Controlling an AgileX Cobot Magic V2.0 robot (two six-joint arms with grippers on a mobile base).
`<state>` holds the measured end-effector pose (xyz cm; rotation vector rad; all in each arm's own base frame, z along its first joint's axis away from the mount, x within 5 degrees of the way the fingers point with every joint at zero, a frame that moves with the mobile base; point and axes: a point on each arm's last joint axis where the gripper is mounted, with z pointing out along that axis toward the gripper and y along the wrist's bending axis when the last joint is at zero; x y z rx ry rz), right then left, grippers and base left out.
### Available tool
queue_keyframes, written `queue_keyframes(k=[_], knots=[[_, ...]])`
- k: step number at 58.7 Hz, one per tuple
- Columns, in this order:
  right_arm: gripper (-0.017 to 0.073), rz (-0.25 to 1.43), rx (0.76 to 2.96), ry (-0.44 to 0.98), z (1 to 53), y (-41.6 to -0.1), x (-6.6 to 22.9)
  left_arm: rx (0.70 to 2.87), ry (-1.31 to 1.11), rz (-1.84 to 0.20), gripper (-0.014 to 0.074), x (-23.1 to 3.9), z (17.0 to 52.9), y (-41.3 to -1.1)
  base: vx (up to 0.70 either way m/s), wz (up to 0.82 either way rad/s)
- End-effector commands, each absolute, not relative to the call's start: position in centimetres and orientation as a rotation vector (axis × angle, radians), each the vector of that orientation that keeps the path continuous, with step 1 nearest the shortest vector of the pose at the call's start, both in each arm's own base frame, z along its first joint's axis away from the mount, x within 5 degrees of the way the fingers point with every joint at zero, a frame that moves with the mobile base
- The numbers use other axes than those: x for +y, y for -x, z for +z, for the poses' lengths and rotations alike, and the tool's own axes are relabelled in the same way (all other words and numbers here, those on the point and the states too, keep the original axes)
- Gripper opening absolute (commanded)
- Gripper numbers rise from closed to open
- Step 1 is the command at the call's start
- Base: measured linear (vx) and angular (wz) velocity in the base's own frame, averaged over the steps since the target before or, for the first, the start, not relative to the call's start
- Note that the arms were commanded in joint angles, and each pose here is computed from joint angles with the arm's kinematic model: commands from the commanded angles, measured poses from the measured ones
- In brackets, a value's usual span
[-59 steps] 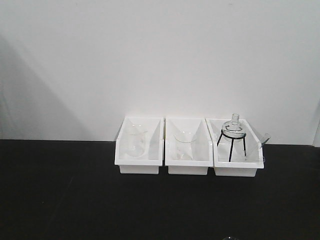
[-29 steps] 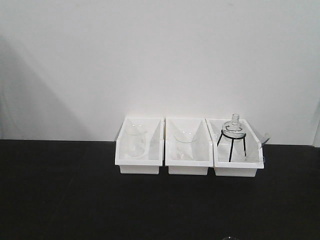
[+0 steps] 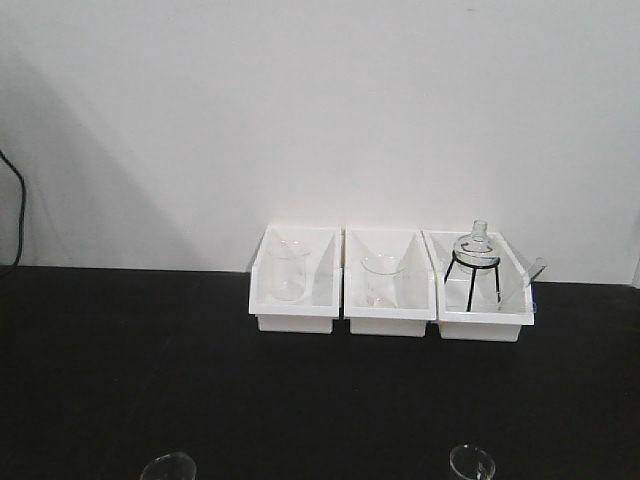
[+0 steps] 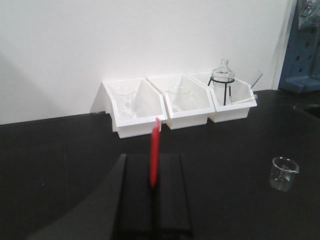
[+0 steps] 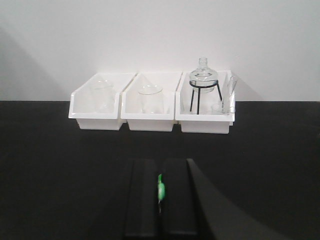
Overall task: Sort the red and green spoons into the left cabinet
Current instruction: 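Drive the base away from the bench toward the white cabinet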
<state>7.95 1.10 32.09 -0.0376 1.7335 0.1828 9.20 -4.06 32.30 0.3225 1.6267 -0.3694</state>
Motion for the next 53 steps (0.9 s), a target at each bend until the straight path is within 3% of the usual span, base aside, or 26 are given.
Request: queue_keyframes(k=[1, 53], knots=[[-0.0004, 0.195, 1.631, 0.049, 33.87, -7.94, 1.20, 1.580, -0.271, -0.370, 0.0000, -3.81, 33.44, -9.30, -0.19, 0.20], [-0.0004, 0.195, 1.631, 0.049, 33.87, -7.94, 1.20, 1.580, -0.271, -0.370, 0.0000, -3.81, 33.44, -9.30, -0.22, 0.43]])
